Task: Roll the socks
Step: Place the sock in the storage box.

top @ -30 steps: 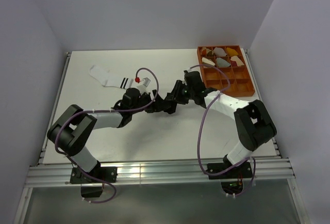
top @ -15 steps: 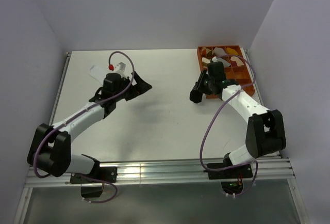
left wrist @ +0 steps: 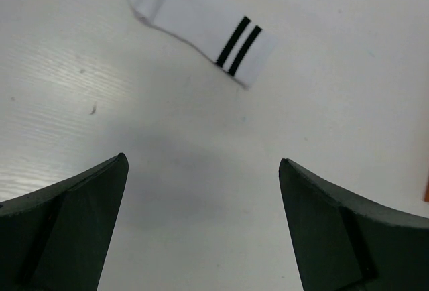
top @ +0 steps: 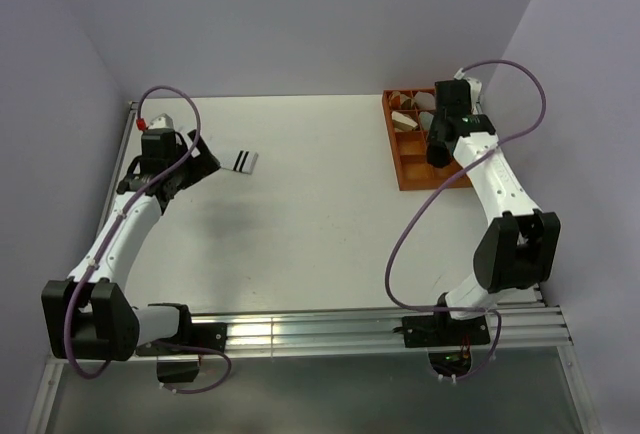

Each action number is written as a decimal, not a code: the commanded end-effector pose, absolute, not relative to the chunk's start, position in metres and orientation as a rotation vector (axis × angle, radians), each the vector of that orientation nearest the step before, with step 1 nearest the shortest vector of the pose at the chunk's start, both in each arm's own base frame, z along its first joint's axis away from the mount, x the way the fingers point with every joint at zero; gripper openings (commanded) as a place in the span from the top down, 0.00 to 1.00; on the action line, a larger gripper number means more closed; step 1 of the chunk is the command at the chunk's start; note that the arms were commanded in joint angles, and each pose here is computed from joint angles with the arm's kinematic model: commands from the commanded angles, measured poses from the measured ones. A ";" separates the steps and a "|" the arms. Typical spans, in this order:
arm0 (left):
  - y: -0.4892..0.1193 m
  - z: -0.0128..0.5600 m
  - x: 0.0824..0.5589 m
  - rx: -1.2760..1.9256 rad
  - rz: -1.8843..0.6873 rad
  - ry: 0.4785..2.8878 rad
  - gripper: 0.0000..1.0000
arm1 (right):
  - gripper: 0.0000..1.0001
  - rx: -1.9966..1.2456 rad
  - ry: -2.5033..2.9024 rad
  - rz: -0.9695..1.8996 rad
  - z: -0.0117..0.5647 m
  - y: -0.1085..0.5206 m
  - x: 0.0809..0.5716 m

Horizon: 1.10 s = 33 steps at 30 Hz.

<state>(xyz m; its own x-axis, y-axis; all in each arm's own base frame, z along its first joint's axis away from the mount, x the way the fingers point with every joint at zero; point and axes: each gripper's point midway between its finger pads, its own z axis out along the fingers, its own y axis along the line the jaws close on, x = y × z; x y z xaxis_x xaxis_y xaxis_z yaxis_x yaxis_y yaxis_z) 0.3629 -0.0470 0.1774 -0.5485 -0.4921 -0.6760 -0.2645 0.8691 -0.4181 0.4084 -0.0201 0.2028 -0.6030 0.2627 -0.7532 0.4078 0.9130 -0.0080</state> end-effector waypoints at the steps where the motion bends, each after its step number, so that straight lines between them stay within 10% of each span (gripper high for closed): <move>1: -0.018 0.174 0.348 -0.537 -0.135 2.178 0.00 | 1.00 0.458 2.293 -0.409 0.194 -0.041 0.415; 33: -0.019 0.169 0.345 -0.505 -0.138 2.186 0.01 | 1.00 0.490 2.474 -0.203 0.082 0.012 0.461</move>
